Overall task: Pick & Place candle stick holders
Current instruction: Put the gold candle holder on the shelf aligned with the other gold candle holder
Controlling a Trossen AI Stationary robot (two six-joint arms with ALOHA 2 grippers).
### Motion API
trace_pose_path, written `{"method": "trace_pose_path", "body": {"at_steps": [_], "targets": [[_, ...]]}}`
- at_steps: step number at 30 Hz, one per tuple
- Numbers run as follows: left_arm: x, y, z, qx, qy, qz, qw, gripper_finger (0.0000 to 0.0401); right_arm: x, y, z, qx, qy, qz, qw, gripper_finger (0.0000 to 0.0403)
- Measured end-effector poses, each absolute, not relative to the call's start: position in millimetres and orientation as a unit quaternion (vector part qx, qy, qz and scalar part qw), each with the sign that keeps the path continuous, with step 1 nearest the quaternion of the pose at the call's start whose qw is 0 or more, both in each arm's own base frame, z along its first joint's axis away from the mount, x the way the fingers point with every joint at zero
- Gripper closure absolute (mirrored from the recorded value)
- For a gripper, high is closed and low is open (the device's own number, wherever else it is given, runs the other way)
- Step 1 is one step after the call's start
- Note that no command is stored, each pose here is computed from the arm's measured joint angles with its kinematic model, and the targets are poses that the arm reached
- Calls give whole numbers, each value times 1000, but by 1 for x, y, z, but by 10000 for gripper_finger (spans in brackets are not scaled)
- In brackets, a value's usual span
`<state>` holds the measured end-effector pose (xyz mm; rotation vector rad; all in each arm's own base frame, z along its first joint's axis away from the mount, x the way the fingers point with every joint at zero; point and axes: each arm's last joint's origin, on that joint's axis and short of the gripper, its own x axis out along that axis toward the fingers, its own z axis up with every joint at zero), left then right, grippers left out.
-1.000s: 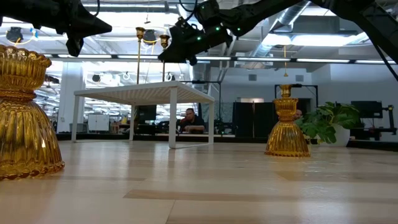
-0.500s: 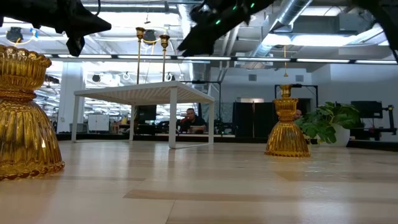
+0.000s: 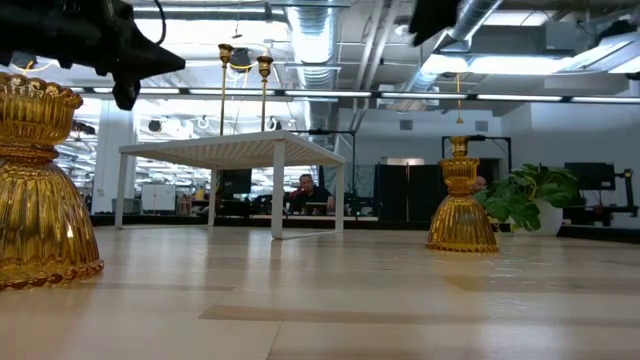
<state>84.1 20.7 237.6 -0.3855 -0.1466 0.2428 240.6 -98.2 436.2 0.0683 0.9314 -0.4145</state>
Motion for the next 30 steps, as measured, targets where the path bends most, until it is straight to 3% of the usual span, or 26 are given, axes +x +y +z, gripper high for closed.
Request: {"method": "trace_pose_path", "body": {"at_steps": [8, 18, 30], "targets": [[89, 22, 222, -192, -68, 127, 971, 396, 186, -61, 432, 74, 408, -258, 872, 179], [94, 23, 205, -207, -65, 128, 968, 395, 127, -32, 382, 163, 333, -303, 878, 184], [99, 25, 183, -239, -55, 134, 960, 394, 126, -22, 315, 192, 315, -307, 877, 187]]}}
